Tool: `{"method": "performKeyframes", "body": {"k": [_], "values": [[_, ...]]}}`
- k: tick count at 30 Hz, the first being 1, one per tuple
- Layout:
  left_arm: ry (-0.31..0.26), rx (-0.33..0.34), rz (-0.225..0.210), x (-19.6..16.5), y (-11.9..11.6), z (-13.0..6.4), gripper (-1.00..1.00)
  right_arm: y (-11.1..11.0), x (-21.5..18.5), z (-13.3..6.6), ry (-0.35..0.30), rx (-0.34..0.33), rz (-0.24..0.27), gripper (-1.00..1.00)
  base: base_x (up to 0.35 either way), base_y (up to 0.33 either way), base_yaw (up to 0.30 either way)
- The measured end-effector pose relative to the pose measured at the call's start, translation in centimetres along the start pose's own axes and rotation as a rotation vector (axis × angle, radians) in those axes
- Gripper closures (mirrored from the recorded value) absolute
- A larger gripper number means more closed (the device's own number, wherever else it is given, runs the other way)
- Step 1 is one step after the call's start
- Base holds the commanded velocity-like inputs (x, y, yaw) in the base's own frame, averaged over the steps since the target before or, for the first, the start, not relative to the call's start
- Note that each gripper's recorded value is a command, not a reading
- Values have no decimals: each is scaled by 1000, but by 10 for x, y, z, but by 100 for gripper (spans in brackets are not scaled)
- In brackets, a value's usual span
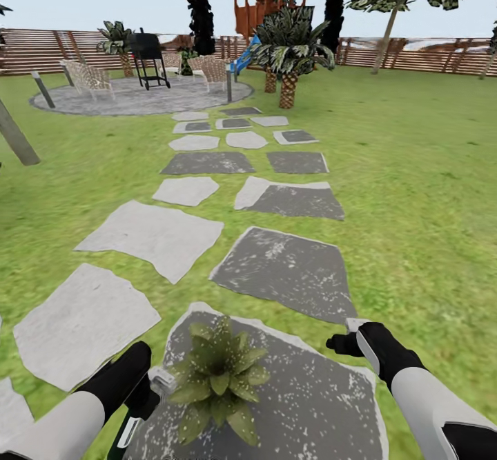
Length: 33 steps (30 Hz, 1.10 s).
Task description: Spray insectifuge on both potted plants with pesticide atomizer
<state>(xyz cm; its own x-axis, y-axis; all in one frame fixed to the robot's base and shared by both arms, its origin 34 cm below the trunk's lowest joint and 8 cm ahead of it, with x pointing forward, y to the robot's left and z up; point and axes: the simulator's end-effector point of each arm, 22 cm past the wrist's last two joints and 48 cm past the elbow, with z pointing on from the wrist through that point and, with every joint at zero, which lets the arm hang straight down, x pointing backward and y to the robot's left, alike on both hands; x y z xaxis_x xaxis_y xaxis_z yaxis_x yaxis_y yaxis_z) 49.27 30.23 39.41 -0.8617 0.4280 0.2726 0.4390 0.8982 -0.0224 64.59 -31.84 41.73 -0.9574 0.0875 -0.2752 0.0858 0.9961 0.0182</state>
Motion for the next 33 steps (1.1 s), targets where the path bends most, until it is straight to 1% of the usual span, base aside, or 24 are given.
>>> {"method": "performKeyframes", "body": {"k": [5,10,16,20,28,33], "values": [[0,0,0,0,0,0,100,0,0,0,0,0,0,-100,0,0,225],[0,0,0,0,0,0,100,0,0,0,0,0,0,-100,0,-31,39],[-1,0,1,0,0,0,100,-1,0,0,0,1,1,-100,0,-257,59],[0,0,1,0,0,0,100,-1,0,0,0,2,-2,-100,0,-276,234],[0,0,0,0,0,0,100,0,0,0,0,1,-3,-100,-1,-42,257],[-1,1,1,0,0,0,100,0,0,0,1,2,-2,-100,-58,-283,258]]}}
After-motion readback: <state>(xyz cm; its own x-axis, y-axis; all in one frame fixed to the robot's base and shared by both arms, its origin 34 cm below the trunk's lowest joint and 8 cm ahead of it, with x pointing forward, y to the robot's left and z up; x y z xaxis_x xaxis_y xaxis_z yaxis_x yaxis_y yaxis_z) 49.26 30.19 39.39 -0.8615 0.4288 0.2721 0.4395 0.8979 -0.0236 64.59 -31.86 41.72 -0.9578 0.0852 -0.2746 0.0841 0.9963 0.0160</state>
